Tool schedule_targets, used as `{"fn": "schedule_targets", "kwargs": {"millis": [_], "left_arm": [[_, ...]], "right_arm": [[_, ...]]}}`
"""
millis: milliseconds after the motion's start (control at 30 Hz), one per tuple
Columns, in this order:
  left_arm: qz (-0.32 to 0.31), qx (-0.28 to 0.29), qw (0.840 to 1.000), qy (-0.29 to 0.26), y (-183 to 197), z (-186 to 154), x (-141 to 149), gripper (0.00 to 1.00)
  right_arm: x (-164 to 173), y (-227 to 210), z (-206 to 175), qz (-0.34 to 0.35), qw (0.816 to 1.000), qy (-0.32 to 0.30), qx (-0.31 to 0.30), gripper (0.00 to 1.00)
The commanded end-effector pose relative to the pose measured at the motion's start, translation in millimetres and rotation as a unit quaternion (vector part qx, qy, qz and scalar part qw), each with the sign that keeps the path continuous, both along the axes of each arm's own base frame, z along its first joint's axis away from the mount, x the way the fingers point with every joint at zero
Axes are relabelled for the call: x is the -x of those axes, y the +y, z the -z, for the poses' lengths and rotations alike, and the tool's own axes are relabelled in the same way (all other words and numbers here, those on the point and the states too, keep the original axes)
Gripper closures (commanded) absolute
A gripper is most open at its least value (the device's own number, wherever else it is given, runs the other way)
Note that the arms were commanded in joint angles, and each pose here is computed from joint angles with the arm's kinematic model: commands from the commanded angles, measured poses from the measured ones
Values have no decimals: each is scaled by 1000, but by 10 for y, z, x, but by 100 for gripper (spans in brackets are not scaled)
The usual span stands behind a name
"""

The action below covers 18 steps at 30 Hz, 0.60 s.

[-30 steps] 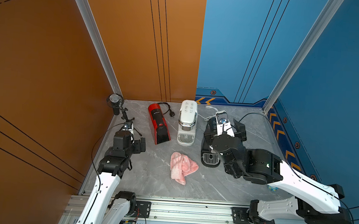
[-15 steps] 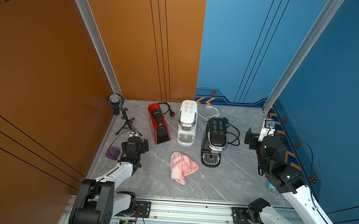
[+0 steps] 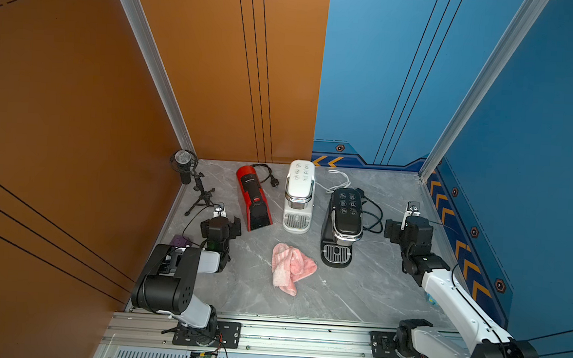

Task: Wipe the surface of a coffee machine
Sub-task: Reset both arms

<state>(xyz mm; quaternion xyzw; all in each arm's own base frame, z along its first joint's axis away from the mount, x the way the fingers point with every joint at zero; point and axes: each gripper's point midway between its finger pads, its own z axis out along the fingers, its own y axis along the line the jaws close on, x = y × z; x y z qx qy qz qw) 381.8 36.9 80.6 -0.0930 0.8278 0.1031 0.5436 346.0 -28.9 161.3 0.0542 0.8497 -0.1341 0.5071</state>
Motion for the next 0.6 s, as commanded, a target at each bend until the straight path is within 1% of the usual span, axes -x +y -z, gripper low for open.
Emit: {"fn": "schedule_targets", "kwargs": {"millis": [0, 33, 67, 133, 167, 200, 267, 300, 333, 400, 433, 500, 533, 567], "left_arm": [[16, -3, 1000, -24, -41, -104, -47, 1], [18, -3, 1000, -23, -49, -100, -53, 2], [23, -3, 999, -22, -63, -94, -53, 1], [39, -2, 999, -20, -109, -90, -78, 1], [52, -2, 998, -19, -151, -86, -98, 1], [62, -2, 998, -18, -183, -82, -109, 1], [70, -4, 997, -17, -210, -81, -110, 1], [69, -4, 997, -18, -205, -88, -121, 1], [69, -3, 997, -18, -204, -86, -126, 2], [70, -2, 997, -18, -206, -85, -123, 2], [69, -3, 997, -18, -205, -87, -125, 1], [70, -3, 997, -17, -205, -84, -122, 2], [69, -3, 997, -17, -204, -85, -123, 1], [70, -3, 997, -18, -209, -87, -126, 1]], "right_arm": [[-194, -25, -113, -9, 997, -69, -18, 0], [-214, -1, -57, -17, 997, -66, -19, 0], [-245, 49, -31, -33, 996, -73, -26, 0], [-267, 166, 39, -74, 994, -64, -41, 0], [-266, 185, 67, -80, 994, -62, -43, 0], [-273, 189, 71, -82, 993, -73, -43, 0], [-285, 148, 50, -69, 988, -123, -61, 0], [-296, 138, 88, -65, 988, -118, -72, 0], [-313, 189, 162, -78, 989, -99, -74, 0], [-324, 213, 314, -77, 992, -82, -65, 0], [-314, 232, 370, -78, 992, -85, -58, 0], [-250, 139, 479, -40, 994, -89, -39, 0], [-234, 88, 492, -24, 992, -113, -42, 0], [-236, 64, 552, -16, 992, -118, -44, 0]]}}
